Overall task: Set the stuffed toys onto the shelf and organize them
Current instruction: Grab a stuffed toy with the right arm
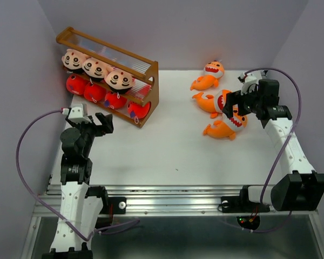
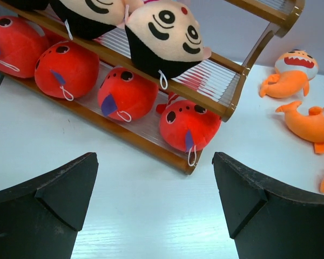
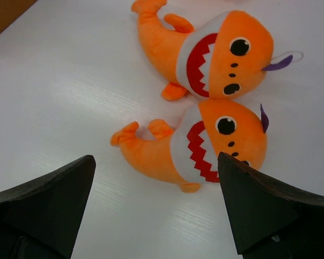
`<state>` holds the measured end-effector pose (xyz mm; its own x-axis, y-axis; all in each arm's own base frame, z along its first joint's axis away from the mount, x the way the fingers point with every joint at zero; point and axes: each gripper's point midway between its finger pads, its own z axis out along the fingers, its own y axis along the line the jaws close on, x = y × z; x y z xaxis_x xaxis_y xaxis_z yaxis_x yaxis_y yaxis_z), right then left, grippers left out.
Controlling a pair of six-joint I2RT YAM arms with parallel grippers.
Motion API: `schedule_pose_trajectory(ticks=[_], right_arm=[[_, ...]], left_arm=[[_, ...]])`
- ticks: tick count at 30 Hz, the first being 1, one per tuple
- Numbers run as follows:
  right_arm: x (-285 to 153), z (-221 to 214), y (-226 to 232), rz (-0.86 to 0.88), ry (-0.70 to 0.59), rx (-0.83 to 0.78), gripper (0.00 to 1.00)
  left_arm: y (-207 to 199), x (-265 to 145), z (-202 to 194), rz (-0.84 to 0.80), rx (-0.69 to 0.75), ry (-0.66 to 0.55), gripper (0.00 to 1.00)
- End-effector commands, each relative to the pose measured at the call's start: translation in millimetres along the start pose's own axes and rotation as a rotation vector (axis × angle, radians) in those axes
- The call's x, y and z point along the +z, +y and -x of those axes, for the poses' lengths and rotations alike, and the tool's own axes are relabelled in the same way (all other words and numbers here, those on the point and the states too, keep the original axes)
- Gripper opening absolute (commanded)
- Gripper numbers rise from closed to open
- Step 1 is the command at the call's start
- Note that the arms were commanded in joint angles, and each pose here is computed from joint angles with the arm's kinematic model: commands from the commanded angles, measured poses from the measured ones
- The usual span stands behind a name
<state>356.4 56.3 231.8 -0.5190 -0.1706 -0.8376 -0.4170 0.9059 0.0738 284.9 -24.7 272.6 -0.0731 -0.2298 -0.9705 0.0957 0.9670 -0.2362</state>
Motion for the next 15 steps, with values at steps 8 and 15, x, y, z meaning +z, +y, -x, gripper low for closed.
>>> schedule_pose_trajectory(ticks=[8,15], right_arm=[[13,-22,-70,-0.319,0.132,0.154,0.98],[16,-53,-91,-0.320,0.172,0.370,0.92]], left_arm=[[-11,-23,6,-0.068,0.050,-0.138,0.99],[-16,-26,4,-0.097,0.051,-0.137,0.99]])
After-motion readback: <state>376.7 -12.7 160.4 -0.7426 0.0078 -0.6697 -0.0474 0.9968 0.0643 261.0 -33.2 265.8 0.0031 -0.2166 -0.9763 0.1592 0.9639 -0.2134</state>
